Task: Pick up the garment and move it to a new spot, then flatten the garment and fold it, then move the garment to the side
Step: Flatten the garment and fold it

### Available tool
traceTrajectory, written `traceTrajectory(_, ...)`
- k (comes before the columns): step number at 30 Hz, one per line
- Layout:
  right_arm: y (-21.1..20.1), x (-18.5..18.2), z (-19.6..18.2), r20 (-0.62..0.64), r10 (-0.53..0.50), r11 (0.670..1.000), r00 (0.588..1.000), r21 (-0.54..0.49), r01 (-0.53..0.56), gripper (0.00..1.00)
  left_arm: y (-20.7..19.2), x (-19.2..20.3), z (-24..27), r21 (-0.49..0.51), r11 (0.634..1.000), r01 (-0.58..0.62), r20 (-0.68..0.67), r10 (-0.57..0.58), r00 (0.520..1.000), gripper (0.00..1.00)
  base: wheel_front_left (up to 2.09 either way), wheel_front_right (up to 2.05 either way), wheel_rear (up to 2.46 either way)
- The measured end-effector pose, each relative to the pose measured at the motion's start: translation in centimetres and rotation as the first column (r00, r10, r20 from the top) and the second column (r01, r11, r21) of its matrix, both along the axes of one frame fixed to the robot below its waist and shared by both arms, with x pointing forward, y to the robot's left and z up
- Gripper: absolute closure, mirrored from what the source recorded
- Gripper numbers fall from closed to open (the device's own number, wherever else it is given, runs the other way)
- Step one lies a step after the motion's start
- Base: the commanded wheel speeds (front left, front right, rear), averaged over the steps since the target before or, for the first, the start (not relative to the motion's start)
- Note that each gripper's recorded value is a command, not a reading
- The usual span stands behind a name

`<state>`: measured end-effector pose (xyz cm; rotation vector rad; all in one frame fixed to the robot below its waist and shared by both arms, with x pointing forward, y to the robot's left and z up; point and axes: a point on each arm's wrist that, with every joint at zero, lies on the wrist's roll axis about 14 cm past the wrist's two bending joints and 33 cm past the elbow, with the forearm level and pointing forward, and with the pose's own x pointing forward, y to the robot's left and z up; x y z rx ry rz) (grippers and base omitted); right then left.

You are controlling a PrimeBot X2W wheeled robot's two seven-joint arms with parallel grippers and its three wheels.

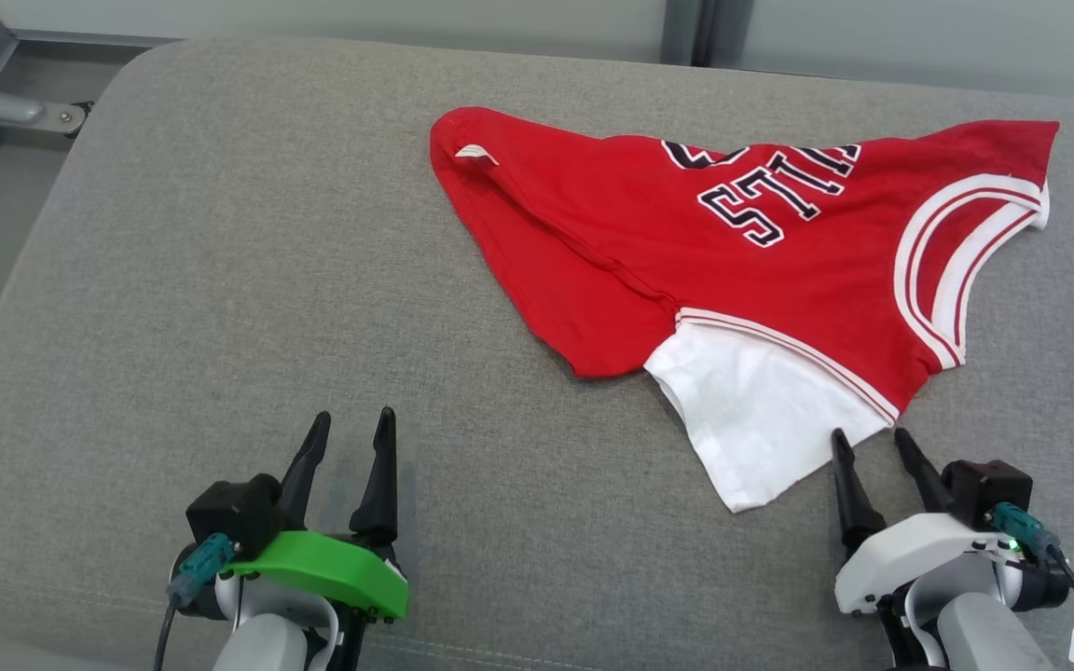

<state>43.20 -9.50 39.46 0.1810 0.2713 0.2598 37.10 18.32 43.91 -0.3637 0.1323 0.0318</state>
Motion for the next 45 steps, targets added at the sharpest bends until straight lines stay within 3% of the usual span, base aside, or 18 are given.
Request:
traceTrajectory(13,3.7,-1.1,-1.2,-0.055,0.088,0.995,0.995,0.042,-0.086,0.0,1.1,-1.5,-0.1,0.009,0.999,-0.035,-0.007,0.035,0.999,0.0,0.0,0.0,0.0)
traceTrajectory(14,3.6,-1.1,-1.3,-0.059,0.086,0.996,0.995,0.043,-0.084,0.13,1.1,-1.5,-0.1,0.009,0.999,-0.035,-0.008,0.035,0.999,0.0,0.0,0.0,0.0)
traceTrajectory(15,3.6,-1.1,-1.4,-0.064,0.083,0.996,0.994,0.044,-0.081,0.52,1.1,-1.5,-0.2,0.009,0.999,-0.035,-0.01,0.035,0.999,0.0,0.0,0.0,0.0)
traceTrajectory(17,3.6,-1.0,-1.5,-0.067,0.082,0.996,0.994,0.044,-0.079,1.0,1.1,-1.5,-0.2,0.01,0.999,-0.036,-0.011,0.036,0.999,0.0,0.0,0.0,0.0)
traceTrajectory(24,1.6,-0.7,-2.4,-0.097,0.031,0.999,0.995,0.037,-0.027,1.0,1.0,-1.4,-0.6,0.012,0.999,-0.031,-0.024,0.031,0.999,0.0,0.0,0.0,0.0)
traceTrajectory(32,-6.0,-0.9,-2.7,-0.094,-0.117,0.992,0.989,-0.054,0.112,1.0,-0.1,-0.6,-0.7,0.003,1.0,0.002,-0.022,-0.002,1.0,0.0,0.0,0.0,0.0)
traceTrajectory(42,-13.9,-2.0,-2.6,-0.089,-0.237,0.959,0.967,-0.183,0.218,1.0,-2.8,1.0,-0.1,-0.002,0.996,0.088,0.001,-0.088,0.996,0.0,0.0,0.0,0.0)
traceTrajectory(43,-14.2,-2.2,-2.8,-0.095,-0.243,0.957,0.965,-0.186,0.223,0.75,-3.0,1.2,-0.1,-0.003,0.996,0.094,0.002,-0.094,0.996,0.0,0.0,0.0,0.0)
traceTrajectory(44,-14.2,-2.2,-2.8,-0.097,-0.249,0.957,0.964,-0.181,0.229,0.09,-3.2,1.4,-0.1,-0.006,0.995,0.099,0.002,-0.099,0.995,0.0,0.0,0.0,0.0)
traceTrajectory(45,-14.2,-2.0,-2.6,-0.092,-0.251,0.957,0.964,-0.171,0.233,0.0,-3.4,1.5,-0.1,-0.007,0.994,0.107,0.001,-0.107,0.994,0.0,0.0,0.0,0.0)
